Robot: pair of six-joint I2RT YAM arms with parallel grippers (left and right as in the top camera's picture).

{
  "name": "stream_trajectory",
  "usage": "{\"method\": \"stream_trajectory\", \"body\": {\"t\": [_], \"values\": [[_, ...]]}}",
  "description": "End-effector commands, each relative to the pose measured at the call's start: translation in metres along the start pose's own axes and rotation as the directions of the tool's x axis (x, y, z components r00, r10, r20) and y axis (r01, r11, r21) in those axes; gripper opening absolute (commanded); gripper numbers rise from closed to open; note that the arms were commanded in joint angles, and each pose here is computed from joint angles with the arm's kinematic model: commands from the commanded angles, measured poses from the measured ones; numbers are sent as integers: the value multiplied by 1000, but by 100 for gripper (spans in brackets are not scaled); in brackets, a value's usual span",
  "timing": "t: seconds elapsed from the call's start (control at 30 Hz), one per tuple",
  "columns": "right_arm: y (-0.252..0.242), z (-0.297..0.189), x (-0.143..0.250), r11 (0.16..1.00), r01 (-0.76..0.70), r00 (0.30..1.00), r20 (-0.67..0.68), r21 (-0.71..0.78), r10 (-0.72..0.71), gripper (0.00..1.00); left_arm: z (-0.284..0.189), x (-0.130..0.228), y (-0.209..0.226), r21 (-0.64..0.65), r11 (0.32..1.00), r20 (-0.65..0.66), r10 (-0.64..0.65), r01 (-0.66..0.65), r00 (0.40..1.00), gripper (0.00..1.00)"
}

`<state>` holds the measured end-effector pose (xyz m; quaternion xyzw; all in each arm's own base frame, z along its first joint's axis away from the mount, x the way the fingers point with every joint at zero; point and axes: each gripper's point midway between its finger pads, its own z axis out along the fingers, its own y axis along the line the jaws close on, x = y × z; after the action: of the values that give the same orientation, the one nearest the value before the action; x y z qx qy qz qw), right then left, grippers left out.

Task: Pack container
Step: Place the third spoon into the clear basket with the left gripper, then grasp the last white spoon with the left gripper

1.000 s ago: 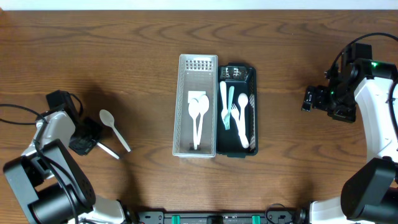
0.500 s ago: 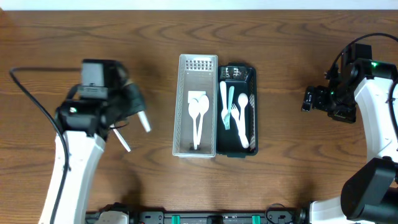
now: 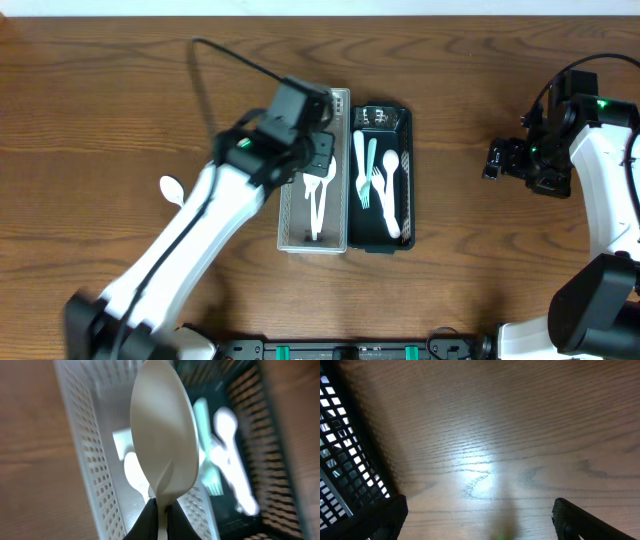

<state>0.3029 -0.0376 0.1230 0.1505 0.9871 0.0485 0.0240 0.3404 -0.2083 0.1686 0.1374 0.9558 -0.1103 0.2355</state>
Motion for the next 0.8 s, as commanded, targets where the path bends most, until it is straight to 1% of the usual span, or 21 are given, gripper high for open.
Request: {"method": "stream_trajectory", "body": {"t": [0.0, 0.07, 0.13, 0.17, 0.2, 0.23, 0.27, 0.37, 0.4, 0.47, 0.5, 0.53, 0.57, 0.6, 0.67, 0.7, 0.73, 0.77], "values": [[2, 2, 2, 1000, -14, 1000, -12, -11, 14, 95, 41, 18, 4, -21, 1000, -119, 20, -23, 993, 6], [2, 2, 2, 1000, -14, 1000, -13, -11, 14, 95, 57, 28, 2, -8, 1000, -171, 18, -20, 985, 6], [2, 2, 2, 1000, -14, 1000, -13, -11, 14, 95, 63, 33, 0, 3, 1000, -191, 18, -18, 981, 6], [2, 2, 2, 1000, -14, 1000, -13, -11, 14, 95, 63, 33, 0, 3, 1000, -191, 17, -16, 981, 8], [2, 2, 2, 1000, -14, 1000, -12, -11, 14, 95, 62, 32, -1, 4, 1000, -188, 18, -18, 982, 24], [2, 2, 2, 1000, -14, 1000, -12, -11, 14, 96, 60, 30, -2, 6, 1000, -182, 19, -18, 983, 37], [2, 2, 2, 1000, -14, 1000, -12, -11, 14, 96, 57, 28, -2, 7, 1000, -173, 20, -19, 985, 41], [2, 2, 2, 1000, -14, 1000, -13, -11, 14, 95, 41, 20, -4, 11, 1000, -148, 24, -23, 989, 44], [2, 2, 2, 1000, -14, 1000, -13, -11, 14, 95, 32, 16, -3, 10, 999, -132, 36, -34, 991, 47], [2, 2, 3, 1000, -14, 1000, -15, -10, 14, 95, 11, 7, 7, -35, 999, -93, 34, -37, 995, 60], [2, 2, 3, 1000, -14, 1000, -17, -10, 14, 96, -1, 3, 14, -67, 997, -70, 29, -33, 997, 70], [2, 2, 3, 1000, -14, 1000, -17, -10, 14, 96, -16, -1, 25, -107, 994, -42, 17, -22, 999, 76], [2, 2, 3, 1000, -14, 1000, -17, -10, 14, 96, -30, -4, 34, -137, 991, -15, -3, 1, 1000, 86], [2, 2, 3, 1000, -14, 1000, -17, -10, 14, 96, -46, -6, 48, -173, 983, 22, -52, 55, 998, 98], [2, 2, 3, 1000, -14, 1000, -17, -10, 14, 96, -73, -6, 74, -216, 960, 83, -163, 178, 983, 98], [2, 2, 3, 1000, -14, 1000, -16, -10, 14, 96, -86, -4, 89, -227, 940, 113, -234, 254, 966, 98], [2, 2, 3, 1000, -14, 1000, -15, -10, 14, 96, -97, 0, 102, -237, 914, 139, -304, 330, 942, 98], [2, 2, 2, 1000, -14, 1000, -13, -11, 14, 96, -107, 6, 120, -252, 870, 163, -393, 423, 905, 98]]}}
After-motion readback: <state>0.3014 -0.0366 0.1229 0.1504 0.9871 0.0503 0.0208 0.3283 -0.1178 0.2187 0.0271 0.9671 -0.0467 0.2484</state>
